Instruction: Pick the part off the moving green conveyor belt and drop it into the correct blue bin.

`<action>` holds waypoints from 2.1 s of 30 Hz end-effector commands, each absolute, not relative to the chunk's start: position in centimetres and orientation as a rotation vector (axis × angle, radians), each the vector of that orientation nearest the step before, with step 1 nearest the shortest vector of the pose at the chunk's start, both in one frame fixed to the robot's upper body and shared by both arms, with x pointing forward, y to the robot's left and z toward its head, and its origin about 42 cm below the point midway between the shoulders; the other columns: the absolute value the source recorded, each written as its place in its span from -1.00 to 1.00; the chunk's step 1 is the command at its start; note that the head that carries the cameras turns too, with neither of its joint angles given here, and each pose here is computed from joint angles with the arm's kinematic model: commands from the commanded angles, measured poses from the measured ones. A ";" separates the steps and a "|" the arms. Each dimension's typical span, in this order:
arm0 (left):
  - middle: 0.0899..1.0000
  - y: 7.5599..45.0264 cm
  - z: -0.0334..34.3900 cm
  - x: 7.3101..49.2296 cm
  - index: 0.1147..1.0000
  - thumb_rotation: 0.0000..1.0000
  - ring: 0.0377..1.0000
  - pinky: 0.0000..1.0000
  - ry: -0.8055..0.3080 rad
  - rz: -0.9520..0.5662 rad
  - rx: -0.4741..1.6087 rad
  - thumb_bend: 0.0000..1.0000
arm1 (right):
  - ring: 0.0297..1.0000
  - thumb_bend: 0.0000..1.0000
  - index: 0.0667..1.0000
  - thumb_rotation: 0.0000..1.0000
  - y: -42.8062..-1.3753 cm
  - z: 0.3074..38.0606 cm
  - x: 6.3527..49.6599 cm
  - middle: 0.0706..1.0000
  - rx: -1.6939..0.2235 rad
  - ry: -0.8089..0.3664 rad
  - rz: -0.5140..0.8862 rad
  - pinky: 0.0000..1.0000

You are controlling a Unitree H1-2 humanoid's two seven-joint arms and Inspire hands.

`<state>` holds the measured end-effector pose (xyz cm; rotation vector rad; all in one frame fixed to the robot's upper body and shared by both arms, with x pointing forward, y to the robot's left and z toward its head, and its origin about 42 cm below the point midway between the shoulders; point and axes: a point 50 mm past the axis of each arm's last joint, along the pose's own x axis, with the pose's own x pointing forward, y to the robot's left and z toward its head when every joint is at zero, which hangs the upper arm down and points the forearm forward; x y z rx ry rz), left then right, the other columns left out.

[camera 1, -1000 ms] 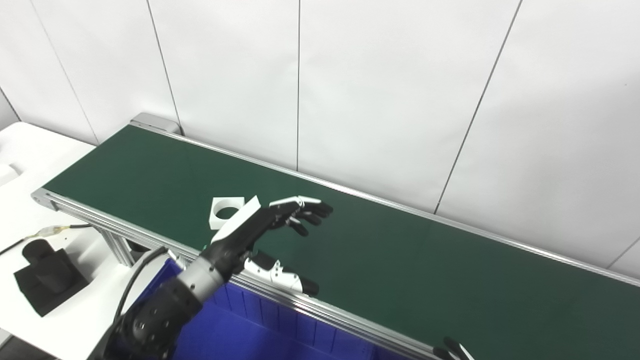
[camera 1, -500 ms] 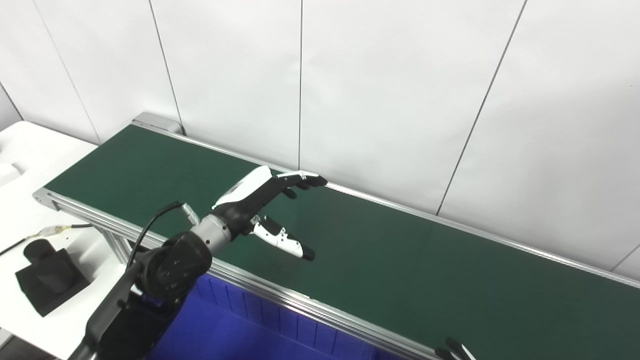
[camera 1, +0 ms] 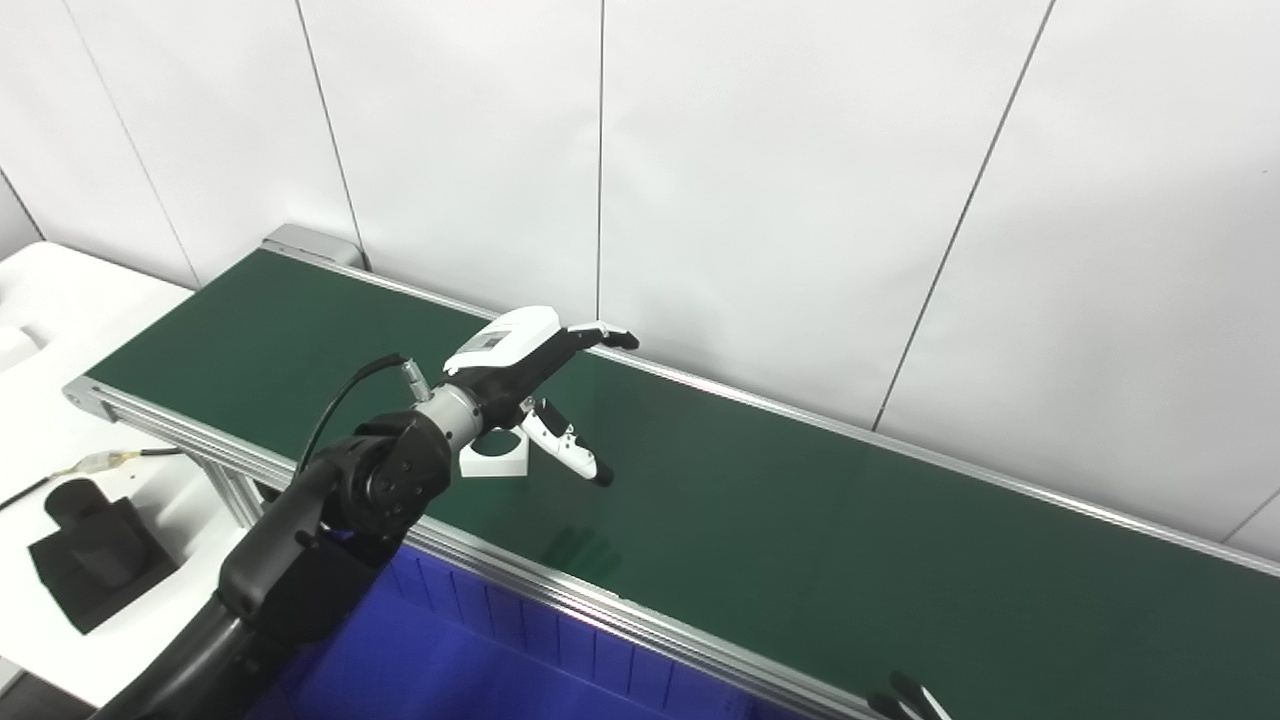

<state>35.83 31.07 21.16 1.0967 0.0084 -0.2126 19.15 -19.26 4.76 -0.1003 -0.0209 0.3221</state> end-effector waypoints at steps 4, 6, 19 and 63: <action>0.75 31.9 23.1 37.8 0.67 -0.71 0.82 0.74 0.020 -0.149 1.167 0.77 | 0.43 0.06 0.76 0.39 -18.7 5.8 19.7 0.62 -0.080 -0.121 0.321 0.21; 0.75 32.1 23.0 38.2 0.68 -0.71 0.82 0.75 0.041 -0.147 1.180 0.77 | 0.43 0.06 0.76 0.39 -18.6 5.9 19.7 0.62 -0.079 -0.121 0.320 0.21; 0.81 32.9 21.0 40.5 0.72 -0.63 0.82 0.76 0.155 -0.131 1.251 0.83 | 0.42 0.03 0.75 0.38 -18.3 5.9 19.7 0.62 -0.082 -0.127 0.317 0.18; 0.80 30.5 11.6 41.7 0.73 -0.71 0.75 0.70 0.312 -0.279 1.302 0.81 | 0.43 0.15 0.76 0.45 -18.2 6.3 19.0 0.62 -0.067 -0.135 0.314 0.17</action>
